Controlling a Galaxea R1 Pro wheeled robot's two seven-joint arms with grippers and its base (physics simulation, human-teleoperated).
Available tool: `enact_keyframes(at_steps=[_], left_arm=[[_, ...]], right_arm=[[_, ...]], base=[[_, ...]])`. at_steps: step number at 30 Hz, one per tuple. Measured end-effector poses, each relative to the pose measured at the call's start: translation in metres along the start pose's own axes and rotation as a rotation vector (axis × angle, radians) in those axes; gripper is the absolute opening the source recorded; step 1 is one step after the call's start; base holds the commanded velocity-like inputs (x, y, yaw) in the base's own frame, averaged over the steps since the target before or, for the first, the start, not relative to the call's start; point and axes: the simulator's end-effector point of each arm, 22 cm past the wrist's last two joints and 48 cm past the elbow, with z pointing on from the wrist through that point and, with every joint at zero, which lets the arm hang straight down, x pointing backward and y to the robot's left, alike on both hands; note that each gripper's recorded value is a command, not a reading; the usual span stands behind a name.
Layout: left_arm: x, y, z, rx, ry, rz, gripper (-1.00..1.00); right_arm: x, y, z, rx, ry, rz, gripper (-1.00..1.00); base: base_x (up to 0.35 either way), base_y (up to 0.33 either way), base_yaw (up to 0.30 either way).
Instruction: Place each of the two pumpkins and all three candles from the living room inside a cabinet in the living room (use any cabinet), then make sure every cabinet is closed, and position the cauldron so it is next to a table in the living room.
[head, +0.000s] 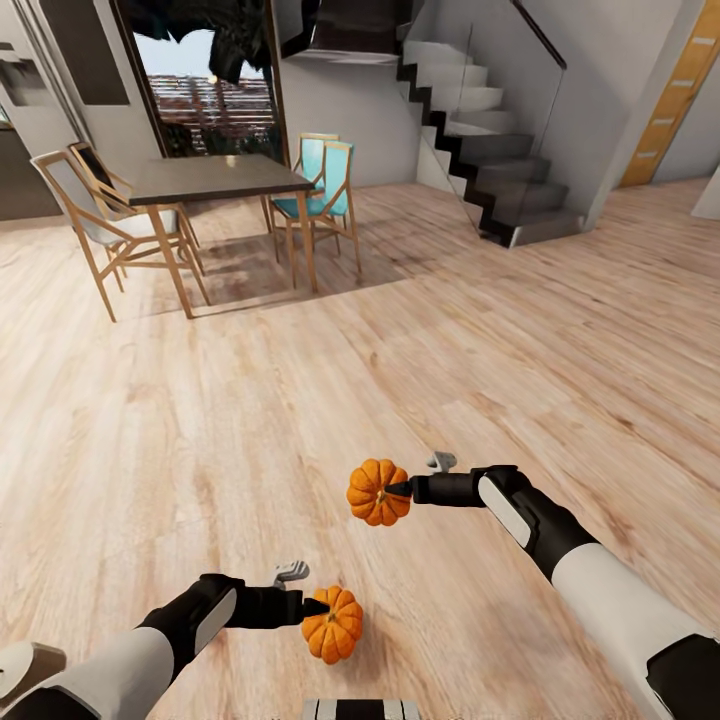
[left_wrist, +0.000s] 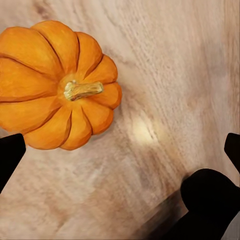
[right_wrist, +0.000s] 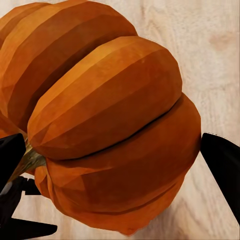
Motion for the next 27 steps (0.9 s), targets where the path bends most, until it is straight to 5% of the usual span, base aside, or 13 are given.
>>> enact_keyframes(at_steps=[9,22,27], left_arm=[[0.012,0.018,0.013,-0.047,0.025,-0.024,1.0],[0.008,0.015,0.013,-0.039,0.009,-0.029,1.0],[0.003,0.013,0.012,-0.024,-0.013,-0.063,1.0]], right_arm=[[0.015,-0.012,0.014,0.0,0.028,0.024,-1.0],[0.015,-0.012,0.013,-0.001,0.027,0.025,-1.0],[0.015,-0.012,0.013,-0.001,0.027,0.025,-1.0]], base=[[0.0,0.0,0.0],[0.0,0.0,0.0],[0.0,0.0,0.0]])
